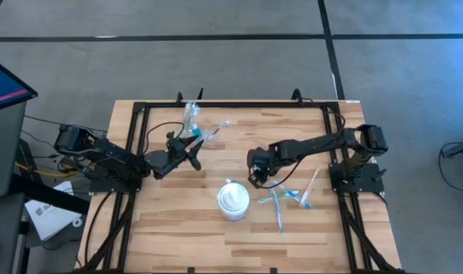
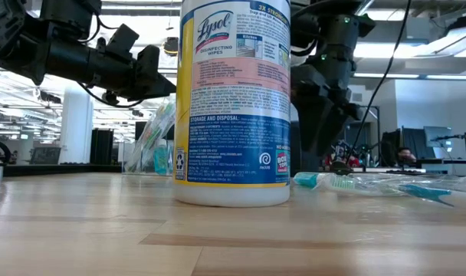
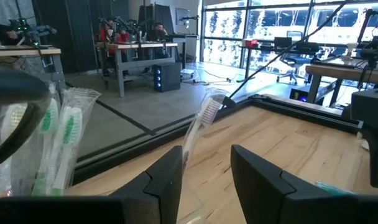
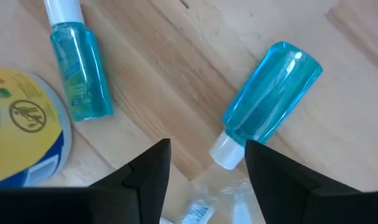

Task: Pick & Place toothbrushing station
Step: Put the right blue mouthwash into the transparent organizer

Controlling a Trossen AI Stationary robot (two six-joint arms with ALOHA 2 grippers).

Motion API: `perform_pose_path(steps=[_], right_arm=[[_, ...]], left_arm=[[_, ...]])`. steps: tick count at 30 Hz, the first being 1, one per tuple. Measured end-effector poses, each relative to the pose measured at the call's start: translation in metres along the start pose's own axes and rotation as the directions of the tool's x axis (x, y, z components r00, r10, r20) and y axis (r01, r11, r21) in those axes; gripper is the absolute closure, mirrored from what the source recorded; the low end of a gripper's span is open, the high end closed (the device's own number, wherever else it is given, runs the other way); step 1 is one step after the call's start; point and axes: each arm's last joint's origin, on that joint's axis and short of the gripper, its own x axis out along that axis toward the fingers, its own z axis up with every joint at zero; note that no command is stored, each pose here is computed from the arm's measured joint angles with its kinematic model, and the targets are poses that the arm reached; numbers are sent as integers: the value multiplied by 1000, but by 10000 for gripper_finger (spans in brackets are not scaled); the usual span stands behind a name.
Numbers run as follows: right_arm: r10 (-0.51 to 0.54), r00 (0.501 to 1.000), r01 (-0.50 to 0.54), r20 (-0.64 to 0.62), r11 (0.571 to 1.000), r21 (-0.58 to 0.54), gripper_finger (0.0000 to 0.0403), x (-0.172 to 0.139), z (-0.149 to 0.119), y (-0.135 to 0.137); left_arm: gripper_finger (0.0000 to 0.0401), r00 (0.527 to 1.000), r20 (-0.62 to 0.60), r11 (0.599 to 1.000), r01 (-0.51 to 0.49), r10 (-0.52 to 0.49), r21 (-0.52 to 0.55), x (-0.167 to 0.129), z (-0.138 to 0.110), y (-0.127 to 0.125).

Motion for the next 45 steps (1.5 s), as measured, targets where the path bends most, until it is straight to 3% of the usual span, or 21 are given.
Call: perform_pose_path(steps=[10, 19, 38, 45], right_arm=[[-21, 999, 25, -26, 988, 155, 202, 0, -5, 1], [-19, 999, 26, -34, 973, 230, 200, -1, -13, 8], [-42, 999, 40, 5, 969, 245, 202, -1, -16, 11], [-73, 996, 81, -44, 963, 257, 202, 21, -16, 14]], left_arm=[[270, 1000, 0, 1000, 0, 0, -1, 0, 0, 0], [270, 1000, 0, 1000, 0, 0, 0, 0, 0, 0], [270, 1000, 0, 1000, 0, 0, 0, 0, 0, 0], [270, 1000, -1, 1000, 2, -2, 1, 0, 0, 0]])
